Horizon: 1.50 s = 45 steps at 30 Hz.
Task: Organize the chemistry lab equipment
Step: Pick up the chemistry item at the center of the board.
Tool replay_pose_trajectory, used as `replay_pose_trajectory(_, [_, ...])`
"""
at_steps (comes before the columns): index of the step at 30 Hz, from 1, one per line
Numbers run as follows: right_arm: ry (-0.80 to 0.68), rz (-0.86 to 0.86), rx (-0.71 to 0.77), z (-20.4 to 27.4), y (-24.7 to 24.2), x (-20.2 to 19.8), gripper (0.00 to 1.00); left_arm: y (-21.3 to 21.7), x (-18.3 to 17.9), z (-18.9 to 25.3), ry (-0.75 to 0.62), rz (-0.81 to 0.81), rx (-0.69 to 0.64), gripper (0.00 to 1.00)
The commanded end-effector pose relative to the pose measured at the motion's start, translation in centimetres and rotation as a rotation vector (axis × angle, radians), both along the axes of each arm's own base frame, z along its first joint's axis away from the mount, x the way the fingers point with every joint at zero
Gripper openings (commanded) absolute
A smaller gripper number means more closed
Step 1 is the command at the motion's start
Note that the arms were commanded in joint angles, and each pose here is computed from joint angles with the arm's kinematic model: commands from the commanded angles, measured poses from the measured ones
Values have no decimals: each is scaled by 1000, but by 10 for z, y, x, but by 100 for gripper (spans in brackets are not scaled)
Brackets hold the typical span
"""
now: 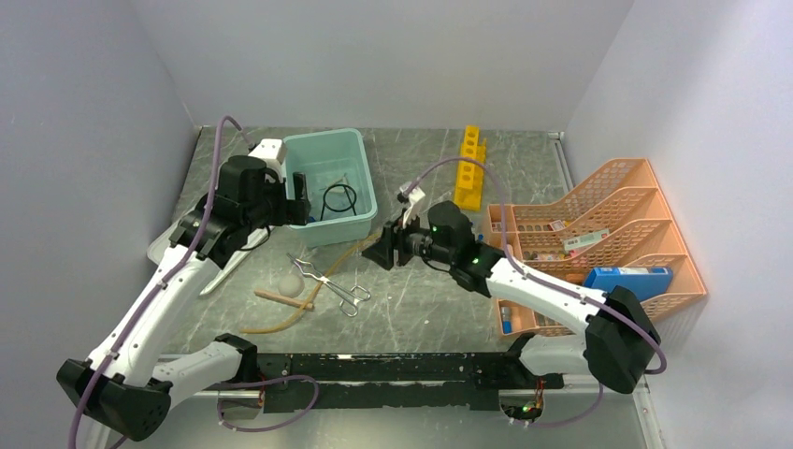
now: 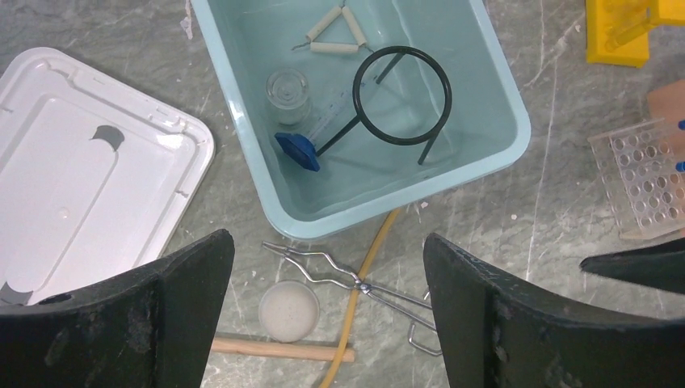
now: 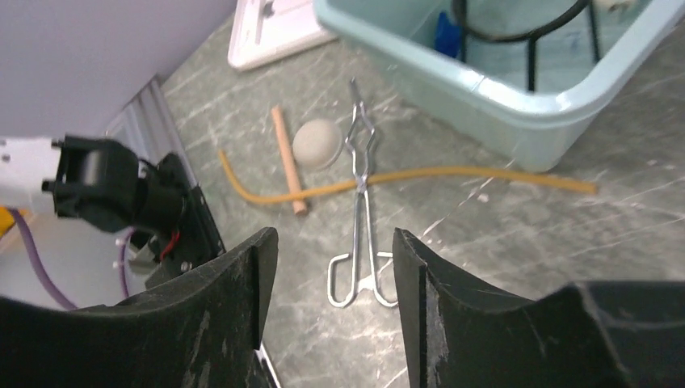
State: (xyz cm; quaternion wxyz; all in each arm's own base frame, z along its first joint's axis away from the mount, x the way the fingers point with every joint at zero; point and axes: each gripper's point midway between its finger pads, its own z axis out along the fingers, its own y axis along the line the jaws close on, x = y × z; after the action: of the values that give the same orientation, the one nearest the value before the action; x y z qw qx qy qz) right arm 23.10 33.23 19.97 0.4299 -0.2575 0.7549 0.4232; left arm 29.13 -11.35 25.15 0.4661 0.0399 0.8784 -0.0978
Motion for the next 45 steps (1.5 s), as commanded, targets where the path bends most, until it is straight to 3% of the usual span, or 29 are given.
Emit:
replay_pose_trajectory(1, [-58, 117, 34, -4, 10, -26, 59, 0, -2, 23, -63, -14, -24, 91])
replay_pose_trajectory(6, [-77, 141, -33, -32, 20, -40, 66, 5, -8, 28, -75, -8, -19, 91])
replay_pose_trajectory(18, [-306, 260, -193, -77, 62, -46, 66, 13, -19, 41, -101, 0, -14, 92])
replay_pose_trajectory(27, [-336, 214, -334, -111, 92, -18, 64, 16, -24, 43, -102, -1, -9, 92])
replay_pose_trajectory(45, [-335, 206, -402, -148, 147, 5, 60, 21, -27, 46, -115, 0, 21, 93])
